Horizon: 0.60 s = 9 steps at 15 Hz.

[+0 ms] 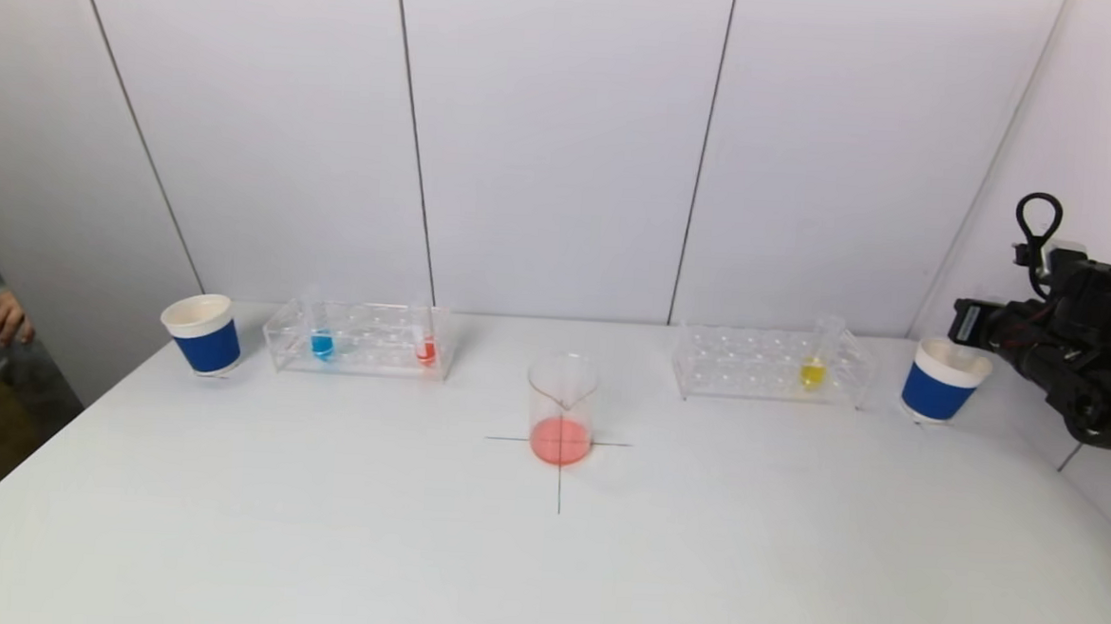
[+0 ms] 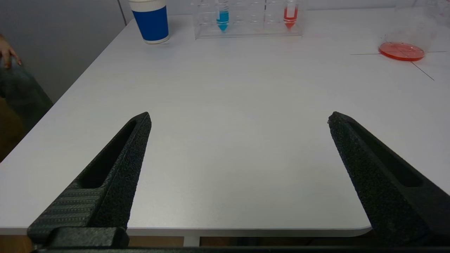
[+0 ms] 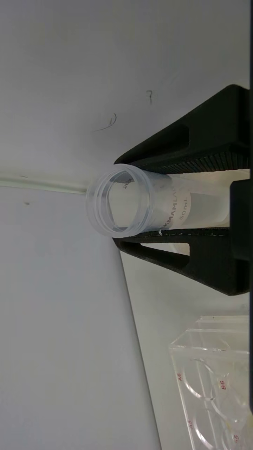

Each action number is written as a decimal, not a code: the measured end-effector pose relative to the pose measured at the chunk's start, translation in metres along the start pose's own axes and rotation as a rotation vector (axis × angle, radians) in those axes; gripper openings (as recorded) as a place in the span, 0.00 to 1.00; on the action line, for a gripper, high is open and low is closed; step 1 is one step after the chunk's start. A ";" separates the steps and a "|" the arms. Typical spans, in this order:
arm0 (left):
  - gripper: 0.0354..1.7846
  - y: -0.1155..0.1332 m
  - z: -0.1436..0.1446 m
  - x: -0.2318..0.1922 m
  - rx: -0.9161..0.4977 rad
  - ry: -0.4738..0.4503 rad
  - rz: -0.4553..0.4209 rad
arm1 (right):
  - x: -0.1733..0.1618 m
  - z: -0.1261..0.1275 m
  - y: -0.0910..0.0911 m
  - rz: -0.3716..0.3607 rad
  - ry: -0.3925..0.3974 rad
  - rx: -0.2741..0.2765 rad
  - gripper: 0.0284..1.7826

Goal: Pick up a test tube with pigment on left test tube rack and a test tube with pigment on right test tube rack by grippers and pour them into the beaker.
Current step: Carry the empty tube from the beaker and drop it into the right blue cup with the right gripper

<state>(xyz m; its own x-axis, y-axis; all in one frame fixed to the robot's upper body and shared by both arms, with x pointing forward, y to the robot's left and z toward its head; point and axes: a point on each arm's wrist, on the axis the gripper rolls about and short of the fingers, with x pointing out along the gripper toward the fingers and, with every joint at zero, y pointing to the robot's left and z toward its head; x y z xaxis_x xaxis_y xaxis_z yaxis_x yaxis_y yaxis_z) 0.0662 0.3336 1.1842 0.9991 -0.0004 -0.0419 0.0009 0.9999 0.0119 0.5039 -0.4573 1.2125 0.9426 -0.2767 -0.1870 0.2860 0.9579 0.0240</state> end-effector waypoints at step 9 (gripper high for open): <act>0.99 0.000 0.000 0.000 0.000 0.000 0.001 | -0.004 -0.015 0.001 0.009 0.022 0.010 0.27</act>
<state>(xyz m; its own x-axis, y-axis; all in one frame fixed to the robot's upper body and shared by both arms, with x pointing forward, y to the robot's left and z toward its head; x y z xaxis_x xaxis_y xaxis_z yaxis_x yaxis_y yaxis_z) 0.0662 0.3336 1.1842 0.9991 0.0004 -0.0417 0.0001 0.9999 0.0120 0.4982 -0.4542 1.1989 0.9412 -0.2662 -0.2082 0.2792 0.9596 0.0355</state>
